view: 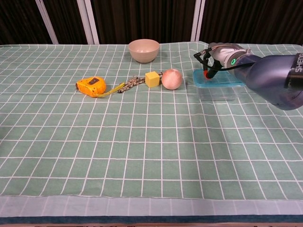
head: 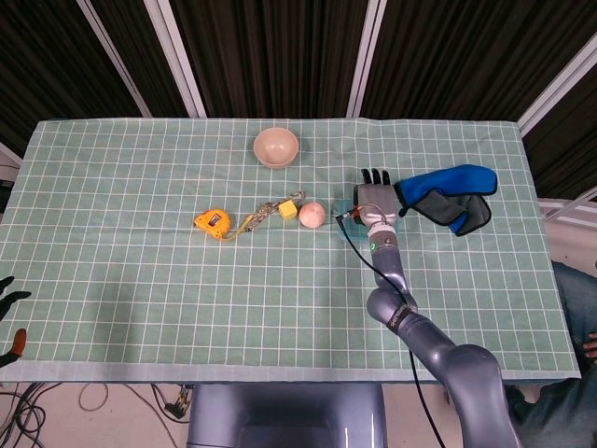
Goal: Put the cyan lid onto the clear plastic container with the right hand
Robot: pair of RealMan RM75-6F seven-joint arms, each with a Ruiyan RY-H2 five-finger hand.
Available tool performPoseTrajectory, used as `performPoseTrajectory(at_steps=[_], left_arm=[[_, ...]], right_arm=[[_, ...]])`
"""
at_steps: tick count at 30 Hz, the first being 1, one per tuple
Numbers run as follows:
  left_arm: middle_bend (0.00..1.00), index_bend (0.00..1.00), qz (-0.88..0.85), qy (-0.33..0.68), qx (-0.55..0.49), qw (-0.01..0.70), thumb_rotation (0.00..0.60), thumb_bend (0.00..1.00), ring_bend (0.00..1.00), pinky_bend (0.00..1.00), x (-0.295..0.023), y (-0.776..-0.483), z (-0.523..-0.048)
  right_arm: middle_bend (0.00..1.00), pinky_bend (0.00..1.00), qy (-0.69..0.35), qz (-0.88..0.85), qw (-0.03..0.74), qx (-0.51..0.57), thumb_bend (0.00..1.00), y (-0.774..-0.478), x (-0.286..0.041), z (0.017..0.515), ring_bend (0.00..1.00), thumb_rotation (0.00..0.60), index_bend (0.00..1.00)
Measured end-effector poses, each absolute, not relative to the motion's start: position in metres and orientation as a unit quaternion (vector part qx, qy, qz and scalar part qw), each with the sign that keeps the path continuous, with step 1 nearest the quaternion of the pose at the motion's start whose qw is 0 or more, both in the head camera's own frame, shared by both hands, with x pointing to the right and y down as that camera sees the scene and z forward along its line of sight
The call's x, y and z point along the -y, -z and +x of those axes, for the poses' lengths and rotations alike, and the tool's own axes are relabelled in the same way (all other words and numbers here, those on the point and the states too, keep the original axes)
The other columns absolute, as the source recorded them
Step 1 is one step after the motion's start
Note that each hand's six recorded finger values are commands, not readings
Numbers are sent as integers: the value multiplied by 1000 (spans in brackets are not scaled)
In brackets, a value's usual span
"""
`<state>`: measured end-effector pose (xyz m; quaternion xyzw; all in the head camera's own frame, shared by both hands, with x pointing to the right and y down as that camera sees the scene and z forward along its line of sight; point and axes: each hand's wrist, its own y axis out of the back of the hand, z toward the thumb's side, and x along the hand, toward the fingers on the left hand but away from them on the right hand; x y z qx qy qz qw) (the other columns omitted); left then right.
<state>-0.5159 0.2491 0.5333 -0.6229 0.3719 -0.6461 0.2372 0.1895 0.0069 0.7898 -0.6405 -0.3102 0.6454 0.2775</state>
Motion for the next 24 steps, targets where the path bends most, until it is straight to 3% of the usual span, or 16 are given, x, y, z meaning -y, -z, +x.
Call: performPoseTrajectory(at_steps=[3,8,11,24], left_arm=[[0,210,-623,646,-372,239,600,517,0,0,-249,-533,-516],[0,210,-623,645,-372,240,600,517,0,0,-249,-533,-516],[0,210,-623,645,-372,242,600,517,0,0,-249,-533,-516],[0,210,-624,643,-369,247,600,517,0,0,-249,-532,-515]], right_arm=[[115,0,-640,-641,274,323,355,-786,-3,190,0,600,644],[101,0,-625,-645,270,346,232,-776,5,190,0,600,300],[86,0,-613,-650,267,360,220,-768,10,189,0,600,208],[43,0,-542,-675,262,426,185,-709,19,187,0,600,125]])
